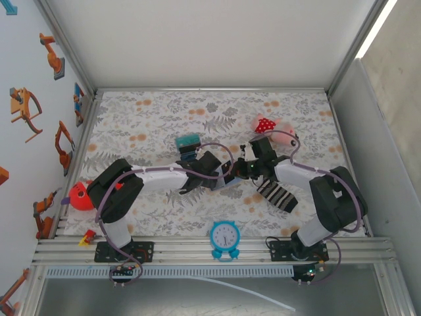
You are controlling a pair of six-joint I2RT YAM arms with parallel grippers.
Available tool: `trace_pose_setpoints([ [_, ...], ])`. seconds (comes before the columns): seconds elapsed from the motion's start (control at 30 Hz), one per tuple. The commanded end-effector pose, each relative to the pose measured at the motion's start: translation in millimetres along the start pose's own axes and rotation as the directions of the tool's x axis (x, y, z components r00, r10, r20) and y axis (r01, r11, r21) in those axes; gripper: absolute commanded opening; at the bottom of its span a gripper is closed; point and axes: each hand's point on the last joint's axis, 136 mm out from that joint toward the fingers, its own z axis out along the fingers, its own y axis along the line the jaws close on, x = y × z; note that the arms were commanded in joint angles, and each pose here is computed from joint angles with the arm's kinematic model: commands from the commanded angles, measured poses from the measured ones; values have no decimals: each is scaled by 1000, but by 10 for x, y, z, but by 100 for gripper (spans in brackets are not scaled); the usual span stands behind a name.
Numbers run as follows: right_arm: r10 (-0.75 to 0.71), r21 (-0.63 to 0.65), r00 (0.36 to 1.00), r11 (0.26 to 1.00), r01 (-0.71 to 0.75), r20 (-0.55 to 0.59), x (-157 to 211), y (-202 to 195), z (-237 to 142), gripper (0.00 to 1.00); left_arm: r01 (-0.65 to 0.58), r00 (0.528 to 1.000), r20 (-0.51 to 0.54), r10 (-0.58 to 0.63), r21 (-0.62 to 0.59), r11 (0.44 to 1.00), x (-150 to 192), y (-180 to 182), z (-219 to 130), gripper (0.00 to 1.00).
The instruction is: Take the credit cards out of the card holder
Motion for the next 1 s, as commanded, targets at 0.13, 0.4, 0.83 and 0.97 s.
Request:
trace_pose_setpoints([
  [0.13,-168,94,985,982,165,25,-5,63,-366,0,-34,999,11,34,32,999,-24,67,-303,97],
  [0.4,-382,13,922,924,382,60,54,461,-752,0,-113,974,214,73,181,977,-558,15,-945,97],
  [0.83,-628,-223,768,737,638,125,272,1200,-1069,0,-399,904,374,208,558,728,-709,-335,-1603,99],
  [0.97,-673,-264,730,687,677,120,367,1304,-1128,0,-471,877,408,254,622,626,-616,-433,-1752,98],
])
